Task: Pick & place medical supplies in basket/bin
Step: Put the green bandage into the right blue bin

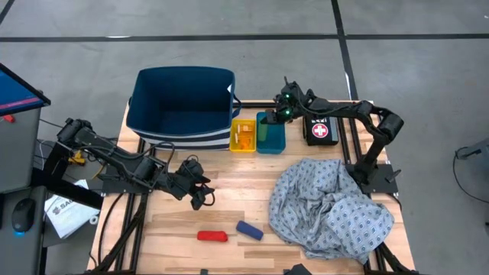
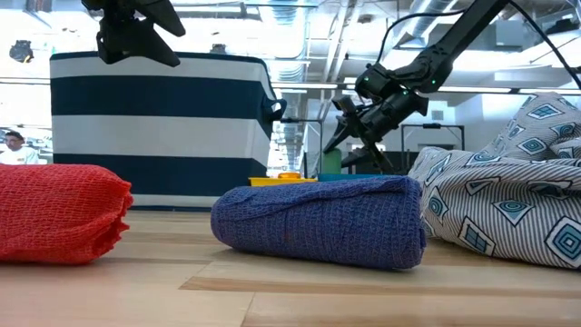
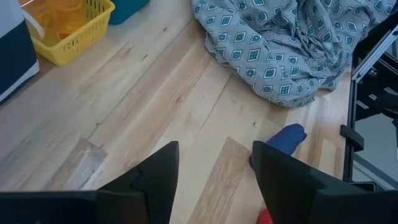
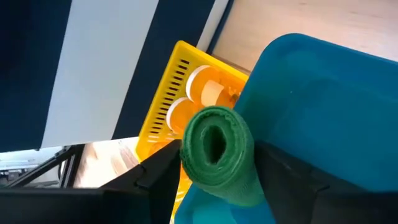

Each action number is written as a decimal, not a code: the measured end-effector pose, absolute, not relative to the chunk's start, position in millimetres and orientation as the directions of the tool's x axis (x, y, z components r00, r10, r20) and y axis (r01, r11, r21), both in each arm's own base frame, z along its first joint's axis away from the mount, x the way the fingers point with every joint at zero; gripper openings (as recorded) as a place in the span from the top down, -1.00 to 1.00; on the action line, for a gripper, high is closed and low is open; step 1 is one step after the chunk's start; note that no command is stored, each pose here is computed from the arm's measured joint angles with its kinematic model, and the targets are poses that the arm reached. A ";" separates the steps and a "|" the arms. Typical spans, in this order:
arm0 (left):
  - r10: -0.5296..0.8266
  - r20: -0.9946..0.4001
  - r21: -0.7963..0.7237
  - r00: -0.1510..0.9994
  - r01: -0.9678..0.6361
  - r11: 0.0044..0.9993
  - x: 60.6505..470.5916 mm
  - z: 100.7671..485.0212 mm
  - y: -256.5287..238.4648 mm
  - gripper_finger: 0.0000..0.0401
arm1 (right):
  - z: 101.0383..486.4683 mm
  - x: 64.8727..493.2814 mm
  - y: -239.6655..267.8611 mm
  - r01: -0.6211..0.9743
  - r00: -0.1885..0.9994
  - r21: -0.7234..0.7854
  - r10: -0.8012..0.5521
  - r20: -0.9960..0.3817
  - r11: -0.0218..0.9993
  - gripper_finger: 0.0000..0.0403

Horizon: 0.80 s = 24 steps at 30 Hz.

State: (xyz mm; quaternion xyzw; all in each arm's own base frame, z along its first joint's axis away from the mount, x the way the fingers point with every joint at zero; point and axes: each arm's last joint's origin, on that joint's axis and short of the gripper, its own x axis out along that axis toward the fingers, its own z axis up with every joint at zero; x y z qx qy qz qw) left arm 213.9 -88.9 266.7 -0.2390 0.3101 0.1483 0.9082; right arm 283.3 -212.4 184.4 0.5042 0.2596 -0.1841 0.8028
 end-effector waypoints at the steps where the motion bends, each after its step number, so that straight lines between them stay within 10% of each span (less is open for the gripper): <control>1: 0.121 -0.634 -0.342 0.764 -0.417 0.842 213.9 266.7 -88.9 0.03 | 184.3 283.3 -212.4 0.557 0.797 0.712 -0.034 -0.603 0.429 0.01; 24: 0.120 -0.612 -0.361 0.781 -0.412 0.837 215.7 268.7 -89.6 0.03 | 183.7 281.2 -214.0 0.527 0.790 0.646 -0.039 -0.611 0.553 -0.01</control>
